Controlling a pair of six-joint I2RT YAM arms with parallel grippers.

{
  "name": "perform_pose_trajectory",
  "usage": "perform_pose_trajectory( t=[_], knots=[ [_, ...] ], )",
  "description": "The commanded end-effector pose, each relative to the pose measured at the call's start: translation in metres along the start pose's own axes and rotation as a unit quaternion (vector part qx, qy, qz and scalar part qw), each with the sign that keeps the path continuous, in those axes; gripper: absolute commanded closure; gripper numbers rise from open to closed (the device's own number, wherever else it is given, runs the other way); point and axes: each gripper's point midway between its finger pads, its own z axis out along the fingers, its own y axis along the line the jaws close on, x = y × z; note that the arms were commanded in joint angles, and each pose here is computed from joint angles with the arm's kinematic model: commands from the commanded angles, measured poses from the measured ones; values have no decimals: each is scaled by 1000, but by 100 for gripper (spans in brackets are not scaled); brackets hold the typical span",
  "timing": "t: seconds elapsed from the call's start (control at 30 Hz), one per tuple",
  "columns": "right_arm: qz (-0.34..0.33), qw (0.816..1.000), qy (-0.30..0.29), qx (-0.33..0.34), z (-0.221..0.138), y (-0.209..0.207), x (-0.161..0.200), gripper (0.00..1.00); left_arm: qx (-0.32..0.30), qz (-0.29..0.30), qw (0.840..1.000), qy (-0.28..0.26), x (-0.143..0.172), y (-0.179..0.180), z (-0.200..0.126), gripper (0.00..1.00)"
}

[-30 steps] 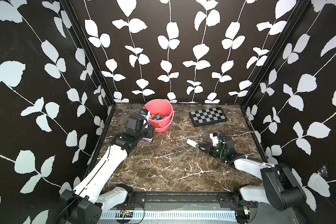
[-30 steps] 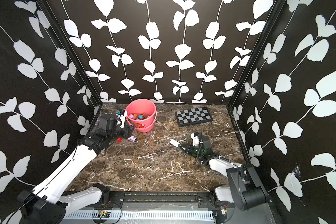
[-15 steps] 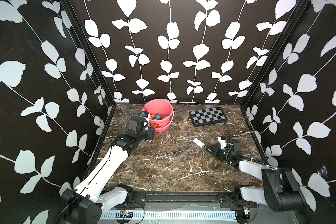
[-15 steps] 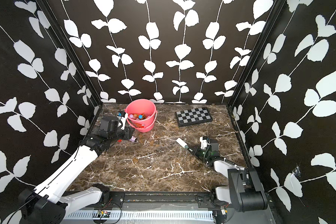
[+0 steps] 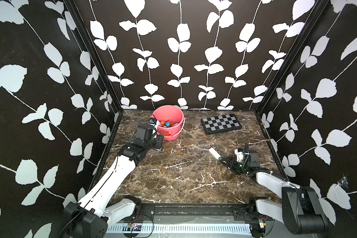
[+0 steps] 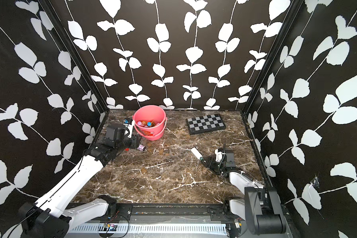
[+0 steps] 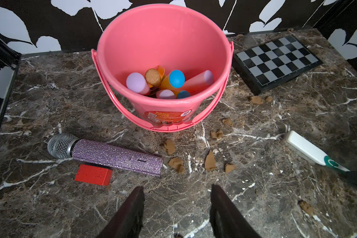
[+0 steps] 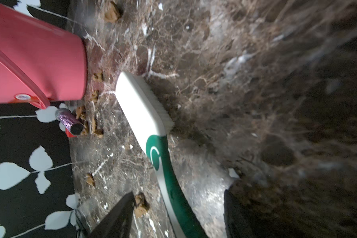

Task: Brush the soil off the hand trowel and place it into the bucket
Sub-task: Place the brush at the center of the board, then reset both arms

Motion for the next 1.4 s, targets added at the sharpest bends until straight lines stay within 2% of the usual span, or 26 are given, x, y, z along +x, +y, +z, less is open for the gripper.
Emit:
perform_pose_trajectory(
  t=[0.0, 0.13, 0.27, 0.43, 0.63, 0.8, 0.97, 1.07, 1.17, 1.23, 1.3, 1.37],
  knots=[
    [-18, 998, -14, 55, -10, -16, -2, 24, -15, 0, 1000, -7, 0, 7, -5, 46],
    [-43, 994, -46, 92, -26, -17, -13, 17, -25, -16, 999, -16, 3, 11, 1, 46],
    [-82, 985, -81, 129, -47, -12, -27, 15, -48, -32, 998, -24, 14, 21, 6, 46],
    [-145, 962, -145, 180, -83, 2, -49, 14, -85, -40, 995, -39, 29, 37, 9, 45],
    [-201, 929, -236, 202, -128, 30, -77, 10, -132, -52, 989, -51, 50, 56, 10, 42],
    [-228, 902, -279, 237, -148, 35, -98, 2, -190, -43, 978, -76, 60, 80, 8, 23],
    [-240, 887, -311, 244, -147, 35, -111, 1, -240, -29, 965, -100, 54, 103, 8, 7],
    [-244, 870, -323, 282, -151, 24, -117, 1, -270, -17, 956, -112, 48, 113, 6, 2],
    [-253, 840, -341, 339, -153, 2, -123, 1, -304, -3, 944, -125, 42, 126, 7, 1],
    [-253, 816, -354, 380, -154, -16, -127, 0, -331, 9, 937, -113, 44, 139, 13, 1],
    [-262, 801, -363, 398, -146, -28, -128, 0, -353, 15, 930, -98, 50, 152, 22, 1],
    [-268, 792, -383, 393, -136, -34, -131, 0, -346, 25, 934, -87, 58, 159, 38, 1]
  ],
)
